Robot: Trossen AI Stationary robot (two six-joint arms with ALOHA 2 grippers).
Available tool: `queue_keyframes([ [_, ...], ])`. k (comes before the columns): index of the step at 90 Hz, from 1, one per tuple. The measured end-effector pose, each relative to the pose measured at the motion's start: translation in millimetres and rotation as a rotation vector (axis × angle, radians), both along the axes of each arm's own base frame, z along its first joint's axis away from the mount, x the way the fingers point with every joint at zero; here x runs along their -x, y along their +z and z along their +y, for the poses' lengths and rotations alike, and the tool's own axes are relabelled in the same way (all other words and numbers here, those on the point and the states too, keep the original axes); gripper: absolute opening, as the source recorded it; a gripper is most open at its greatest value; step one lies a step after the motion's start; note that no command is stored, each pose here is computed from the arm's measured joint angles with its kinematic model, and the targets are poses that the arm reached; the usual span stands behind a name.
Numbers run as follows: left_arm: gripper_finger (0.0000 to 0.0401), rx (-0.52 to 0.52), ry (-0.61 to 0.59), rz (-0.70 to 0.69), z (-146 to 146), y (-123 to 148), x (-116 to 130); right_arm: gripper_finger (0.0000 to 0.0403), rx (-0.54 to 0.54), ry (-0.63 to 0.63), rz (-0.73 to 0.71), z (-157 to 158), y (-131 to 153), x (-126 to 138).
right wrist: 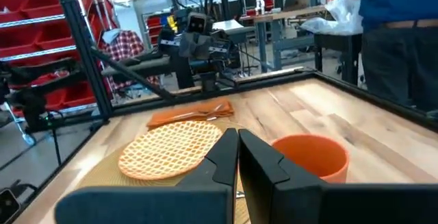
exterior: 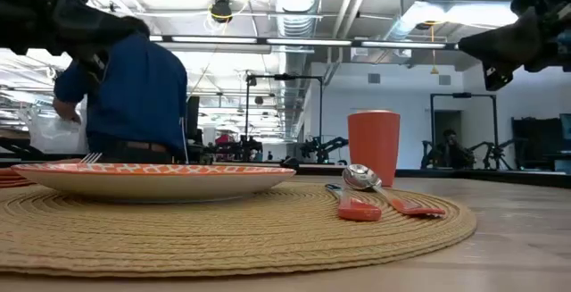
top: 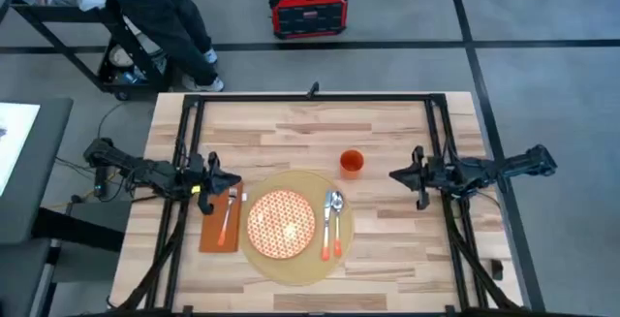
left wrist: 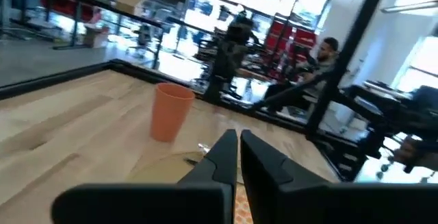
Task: Set table place
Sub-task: Return to Home Position
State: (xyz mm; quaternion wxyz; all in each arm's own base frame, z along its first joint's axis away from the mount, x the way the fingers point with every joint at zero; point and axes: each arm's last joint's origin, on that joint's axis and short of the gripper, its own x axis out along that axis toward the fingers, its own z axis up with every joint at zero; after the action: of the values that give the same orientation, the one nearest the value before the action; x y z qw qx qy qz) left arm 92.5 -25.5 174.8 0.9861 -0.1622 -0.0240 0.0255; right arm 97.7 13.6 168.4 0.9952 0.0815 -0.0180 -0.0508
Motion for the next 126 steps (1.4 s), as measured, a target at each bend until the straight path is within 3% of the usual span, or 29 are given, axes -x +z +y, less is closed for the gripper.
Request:
queue_keyframes([
  [11,0.0,-0.018,-0.068,0.008,-2.0,-0.6,0.0,0.0,0.029,-0.006,0.004,-0.5,-0.2,-0.1],
  [24,0.0,-0.097,-0.066,0.014,-2.0,-0.9,0.0,0.0,0.055,-0.005,0.009,-0.4,-0.4,-0.1],
  [126,0.0,-0.059,-0.063,0.017,-1.9,-1.3,0.0,0.0,0.058,-0.006,0.011,-0.3,-0.7,-0.1],
])
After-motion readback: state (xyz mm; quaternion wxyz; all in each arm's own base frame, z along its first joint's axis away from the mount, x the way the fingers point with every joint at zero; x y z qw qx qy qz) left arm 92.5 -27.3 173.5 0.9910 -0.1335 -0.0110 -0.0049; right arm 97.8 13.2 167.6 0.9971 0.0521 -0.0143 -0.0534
